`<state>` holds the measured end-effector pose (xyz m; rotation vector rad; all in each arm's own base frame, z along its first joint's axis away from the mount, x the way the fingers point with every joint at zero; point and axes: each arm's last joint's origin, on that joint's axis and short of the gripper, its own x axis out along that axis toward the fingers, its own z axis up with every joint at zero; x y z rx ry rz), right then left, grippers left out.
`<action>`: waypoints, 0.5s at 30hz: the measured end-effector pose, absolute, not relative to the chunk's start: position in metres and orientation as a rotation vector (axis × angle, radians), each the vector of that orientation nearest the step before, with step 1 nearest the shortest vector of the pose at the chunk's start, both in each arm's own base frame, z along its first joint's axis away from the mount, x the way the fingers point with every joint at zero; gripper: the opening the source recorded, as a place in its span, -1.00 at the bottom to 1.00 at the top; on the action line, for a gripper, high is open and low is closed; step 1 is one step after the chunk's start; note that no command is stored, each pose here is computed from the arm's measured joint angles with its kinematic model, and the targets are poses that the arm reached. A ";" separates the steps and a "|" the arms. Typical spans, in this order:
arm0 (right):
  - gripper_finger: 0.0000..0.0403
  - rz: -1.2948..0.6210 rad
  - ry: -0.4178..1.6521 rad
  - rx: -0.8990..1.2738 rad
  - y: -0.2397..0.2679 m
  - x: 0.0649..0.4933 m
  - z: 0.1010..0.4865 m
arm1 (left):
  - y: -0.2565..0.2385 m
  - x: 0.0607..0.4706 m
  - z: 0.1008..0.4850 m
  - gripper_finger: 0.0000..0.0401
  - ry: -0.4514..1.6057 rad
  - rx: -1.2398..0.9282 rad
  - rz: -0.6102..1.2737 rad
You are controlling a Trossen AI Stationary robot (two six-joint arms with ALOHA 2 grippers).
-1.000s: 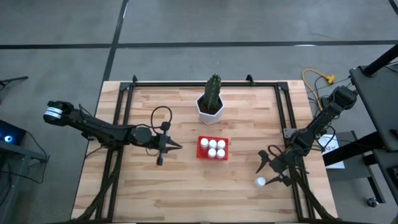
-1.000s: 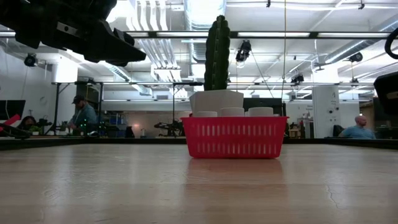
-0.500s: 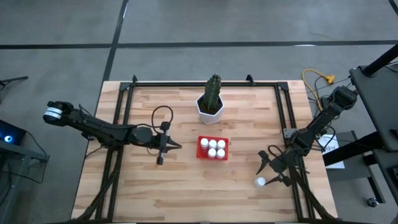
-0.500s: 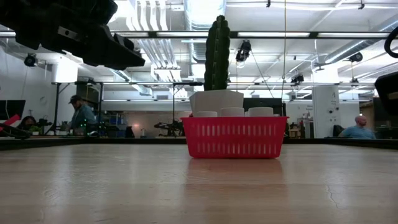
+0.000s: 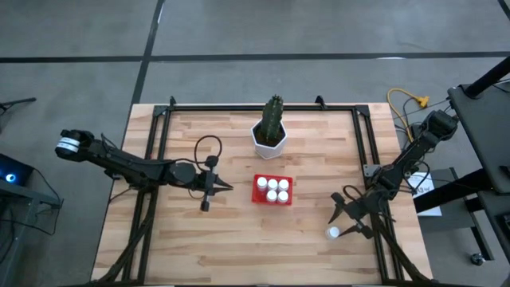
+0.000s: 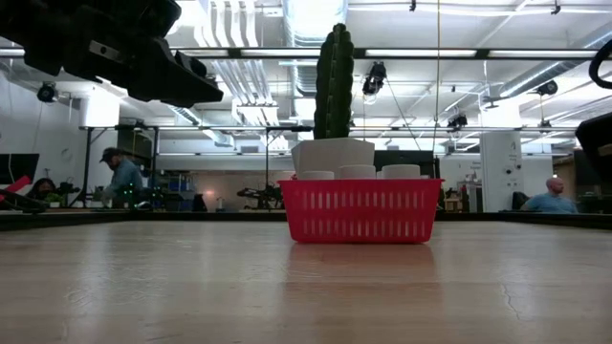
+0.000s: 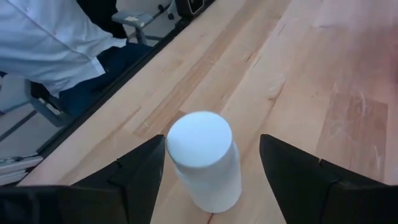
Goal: Pick and place pill bottles into a basket
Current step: Put the white pill bottle into the red bin
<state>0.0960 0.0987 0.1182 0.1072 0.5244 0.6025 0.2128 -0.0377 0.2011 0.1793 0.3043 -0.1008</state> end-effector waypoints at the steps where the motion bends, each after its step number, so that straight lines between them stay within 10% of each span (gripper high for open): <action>1: 0.25 0.605 0.518 0.105 0.099 0.096 0.119 | -0.038 0.213 0.201 -0.99 0.304 0.179 -0.101; 15: 0.24 0.613 0.481 0.128 0.100 0.097 0.123 | -0.038 0.213 0.201 -0.99 0.302 0.179 -0.104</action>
